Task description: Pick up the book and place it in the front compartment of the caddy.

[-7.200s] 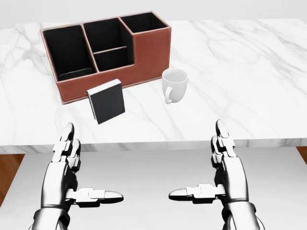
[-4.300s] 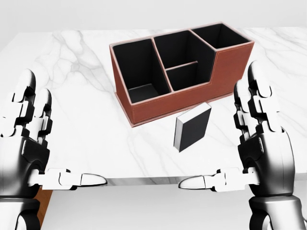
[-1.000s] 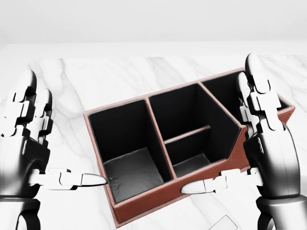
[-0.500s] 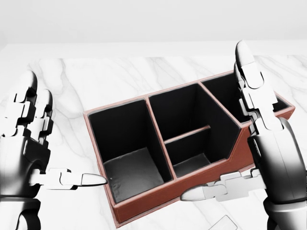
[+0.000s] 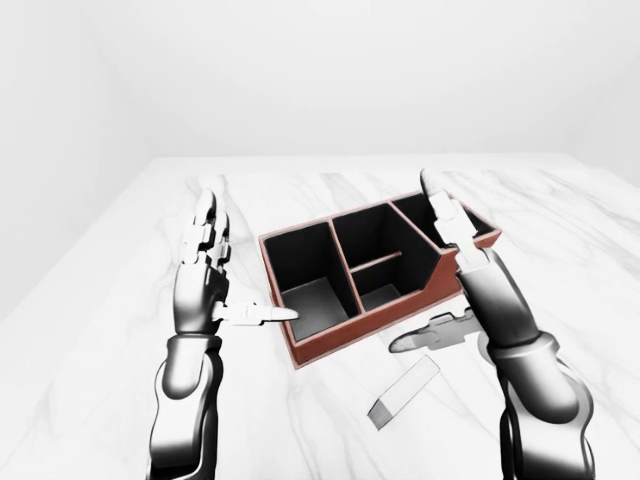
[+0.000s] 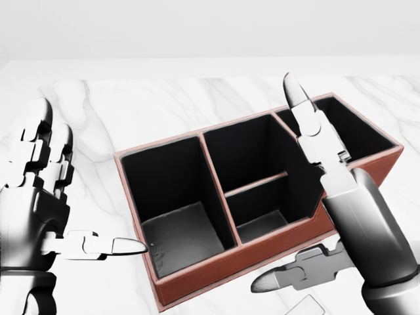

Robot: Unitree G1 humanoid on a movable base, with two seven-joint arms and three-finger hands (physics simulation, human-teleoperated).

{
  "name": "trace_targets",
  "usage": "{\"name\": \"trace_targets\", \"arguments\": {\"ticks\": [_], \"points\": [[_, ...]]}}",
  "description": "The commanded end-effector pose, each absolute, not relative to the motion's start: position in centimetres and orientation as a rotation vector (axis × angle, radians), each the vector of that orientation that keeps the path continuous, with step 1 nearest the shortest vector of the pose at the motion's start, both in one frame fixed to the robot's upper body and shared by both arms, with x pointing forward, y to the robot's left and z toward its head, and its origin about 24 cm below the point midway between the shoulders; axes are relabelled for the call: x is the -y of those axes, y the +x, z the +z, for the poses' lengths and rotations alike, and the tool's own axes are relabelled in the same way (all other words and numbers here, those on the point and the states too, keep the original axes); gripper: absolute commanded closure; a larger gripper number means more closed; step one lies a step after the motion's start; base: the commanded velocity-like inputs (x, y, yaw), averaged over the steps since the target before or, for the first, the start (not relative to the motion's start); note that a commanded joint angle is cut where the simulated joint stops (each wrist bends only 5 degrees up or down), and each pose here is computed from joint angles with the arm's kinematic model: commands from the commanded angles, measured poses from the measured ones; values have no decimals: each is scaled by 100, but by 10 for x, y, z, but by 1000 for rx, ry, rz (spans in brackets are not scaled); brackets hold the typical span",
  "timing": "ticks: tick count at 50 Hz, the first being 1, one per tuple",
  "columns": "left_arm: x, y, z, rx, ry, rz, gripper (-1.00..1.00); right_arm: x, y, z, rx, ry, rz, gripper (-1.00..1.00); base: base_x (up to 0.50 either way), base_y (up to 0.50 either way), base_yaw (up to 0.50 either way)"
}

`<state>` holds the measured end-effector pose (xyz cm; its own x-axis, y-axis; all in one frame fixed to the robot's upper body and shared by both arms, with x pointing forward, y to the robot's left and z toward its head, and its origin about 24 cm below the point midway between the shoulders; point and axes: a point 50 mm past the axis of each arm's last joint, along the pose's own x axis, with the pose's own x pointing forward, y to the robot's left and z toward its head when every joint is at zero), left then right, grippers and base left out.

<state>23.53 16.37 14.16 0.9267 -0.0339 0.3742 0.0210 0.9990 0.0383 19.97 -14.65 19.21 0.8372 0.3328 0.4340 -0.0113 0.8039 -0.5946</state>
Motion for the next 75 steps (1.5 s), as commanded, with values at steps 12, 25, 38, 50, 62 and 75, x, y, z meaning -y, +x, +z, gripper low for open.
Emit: {"name": "trace_targets", "arguments": {"ticks": [12,25,38,50,62,75], "points": [[-163,237,138,366,36,-29,-100,146,185,198,515,-805,244,-100,0,0,0],[-162,236,137,362,37,-31,-100,149,175,199,489,-853,242,-100,0,0,0],[-163,237,137,363,37,-30,-100,151,165,199,466,-880,239,-100,0,0,0],[-163,237,136,356,38,-29,-100,156,159,196,426,-882,221,-100,0,0,0],[-163,237,135,354,39,-29,-100,160,160,179,322,-846,214,-100,0,0,0],[-163,237,134,350,39,-29,-100,162,160,165,252,-812,212,-100,0,0,0]]}}
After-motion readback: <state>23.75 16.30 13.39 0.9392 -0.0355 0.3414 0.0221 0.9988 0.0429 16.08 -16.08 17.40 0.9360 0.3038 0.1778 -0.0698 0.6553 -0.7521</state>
